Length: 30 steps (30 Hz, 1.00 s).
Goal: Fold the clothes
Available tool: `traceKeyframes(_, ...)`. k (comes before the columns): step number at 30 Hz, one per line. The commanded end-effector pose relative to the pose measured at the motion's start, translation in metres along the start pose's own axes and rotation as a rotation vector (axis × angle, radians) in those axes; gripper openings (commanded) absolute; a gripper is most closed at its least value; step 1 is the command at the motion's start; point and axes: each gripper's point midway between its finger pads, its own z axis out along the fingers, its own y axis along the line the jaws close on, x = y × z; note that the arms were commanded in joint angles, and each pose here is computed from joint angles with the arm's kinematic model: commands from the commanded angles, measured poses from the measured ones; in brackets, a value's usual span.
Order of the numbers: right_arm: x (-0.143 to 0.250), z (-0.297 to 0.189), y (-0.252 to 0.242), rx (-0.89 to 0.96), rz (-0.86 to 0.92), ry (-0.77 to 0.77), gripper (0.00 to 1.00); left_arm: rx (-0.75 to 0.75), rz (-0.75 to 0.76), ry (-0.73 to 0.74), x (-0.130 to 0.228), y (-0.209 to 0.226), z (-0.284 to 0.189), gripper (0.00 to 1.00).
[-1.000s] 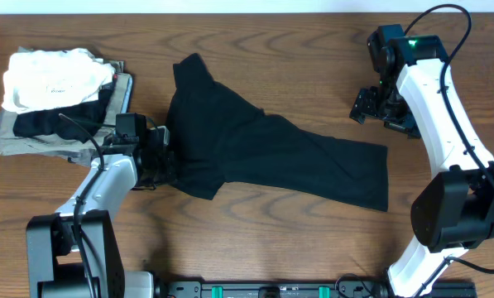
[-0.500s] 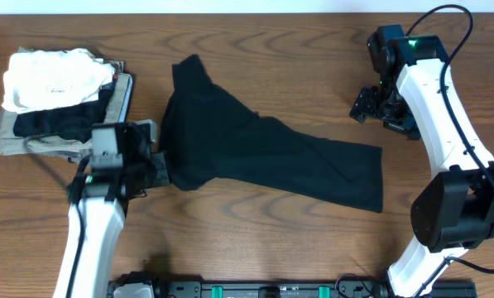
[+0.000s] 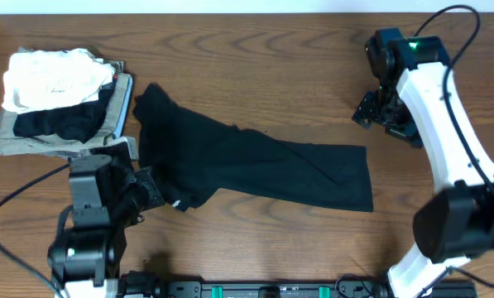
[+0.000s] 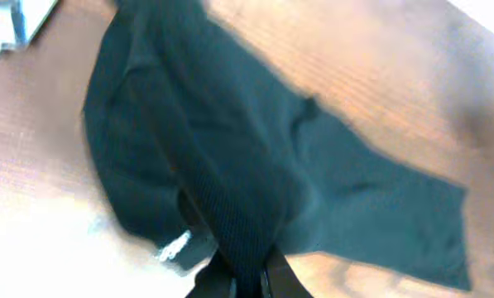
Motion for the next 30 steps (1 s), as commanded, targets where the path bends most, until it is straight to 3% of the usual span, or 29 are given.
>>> traceKeyframes(1,-0.003,-0.028,-0.016,-0.033,0.053,-0.096,0.99,0.059,-0.023,-0.091,-0.02,-0.015,-0.009,0.06)
traceKeyframes(8,-0.001,-0.043,-0.023,-0.071,0.068,-0.132,0.99,0.137,0.021,-0.272,-0.077,-0.035,0.0,0.06)
traceKeyframes(20,0.0,-0.041,-0.023,-0.067,0.063,-0.126,0.99,0.171,0.021,-0.339,-0.139,-0.026,0.109,0.06)
traceKeyframes(25,0.004,-0.04,-0.02,-0.069,0.051,-0.119,0.99,0.205,0.001,-0.38,-0.152,-0.021,0.151,0.06)
traceKeyframes(30,0.013,-0.037,-0.013,-0.066,0.016,-0.106,0.99,0.192,-0.03,-0.342,-0.142,-0.01,0.177,0.06)
